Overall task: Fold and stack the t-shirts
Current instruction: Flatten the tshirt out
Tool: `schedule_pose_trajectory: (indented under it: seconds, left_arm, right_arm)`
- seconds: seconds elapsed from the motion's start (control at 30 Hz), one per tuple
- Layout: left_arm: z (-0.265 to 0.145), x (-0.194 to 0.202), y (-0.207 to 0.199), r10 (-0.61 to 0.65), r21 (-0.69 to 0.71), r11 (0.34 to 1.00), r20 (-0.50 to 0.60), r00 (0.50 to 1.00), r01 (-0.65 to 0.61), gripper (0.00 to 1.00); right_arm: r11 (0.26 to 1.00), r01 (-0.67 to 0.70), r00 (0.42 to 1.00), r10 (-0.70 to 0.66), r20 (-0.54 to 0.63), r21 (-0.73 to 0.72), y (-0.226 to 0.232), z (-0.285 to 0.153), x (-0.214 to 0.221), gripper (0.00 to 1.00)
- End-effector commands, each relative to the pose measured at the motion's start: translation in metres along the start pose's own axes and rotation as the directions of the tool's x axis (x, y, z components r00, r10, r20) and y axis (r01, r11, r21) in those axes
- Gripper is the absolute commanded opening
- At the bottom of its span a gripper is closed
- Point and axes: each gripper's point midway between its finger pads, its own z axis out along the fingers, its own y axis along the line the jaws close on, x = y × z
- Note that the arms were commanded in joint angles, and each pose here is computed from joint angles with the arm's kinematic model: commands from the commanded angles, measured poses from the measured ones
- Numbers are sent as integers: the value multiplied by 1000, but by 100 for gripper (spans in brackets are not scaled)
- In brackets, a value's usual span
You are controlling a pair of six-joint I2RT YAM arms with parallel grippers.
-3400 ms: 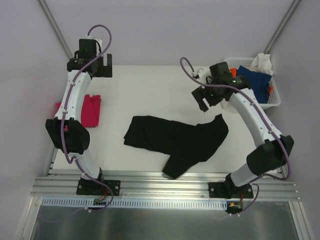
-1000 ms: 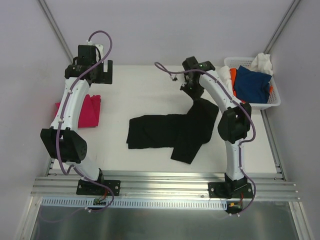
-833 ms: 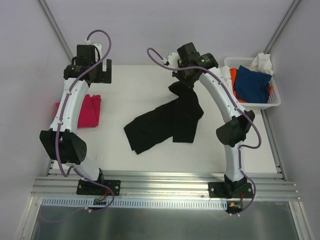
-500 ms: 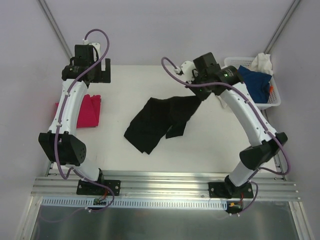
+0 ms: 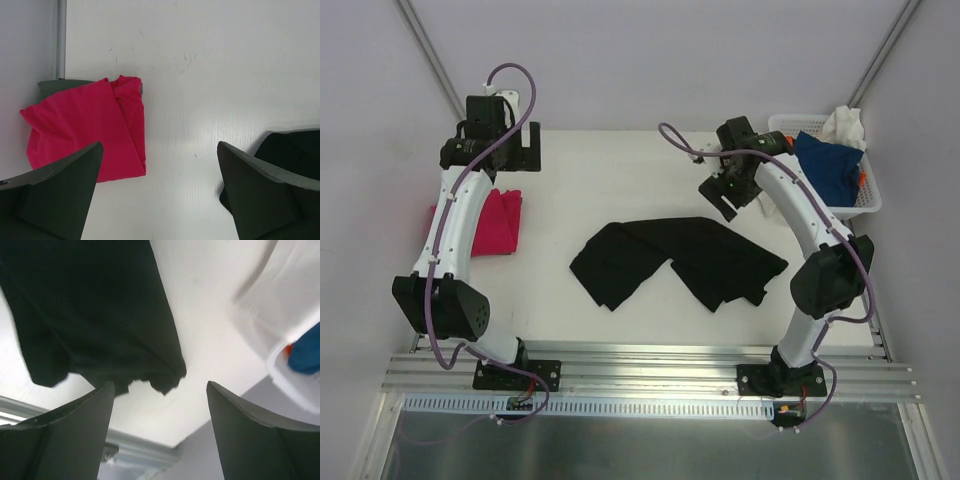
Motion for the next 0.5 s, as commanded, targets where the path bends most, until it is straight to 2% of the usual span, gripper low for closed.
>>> schedule_pose_trajectory:
  seconds: [0.0,0.03,0.07,0.17,0.23,0.3,0.47]
  left_arm:
    - [-15,0,7,-9,-9,1000,28,1000,9,99]
    - [-14,4,7,-7,-10,1000,19,1000,7,99]
    - [-15,4,8,-7,-12,1000,20,1000,8,99]
    - [-15,5,11,-7,-18,1000,21,1000,7,99]
    - [-16,3,14,-6,-30,1000,24,1000,6,99]
    - [-17,1,16,-3,-38,999,29,1000,4,99]
    - [-23,-2,21,10,-54,998,45,999,-8,99]
  right_arm:
    - [993,107,968,-91,234,-56,42,-54,-43,76]
    - [981,161,963,-131,234,-113,63,-47,-42,75]
    - [949,283,934,-239,266,-141,89,-50,-45,74]
    - [834,443,884,-345,315,-330,151,-47,-31,75]
    - [775,436,898,-344,274,-458,175,-37,-22,74]
    - [735,379,922,-352,162,-563,187,-22,-11,73]
    - [743,386,911,-401,97,-547,185,22,-8,68]
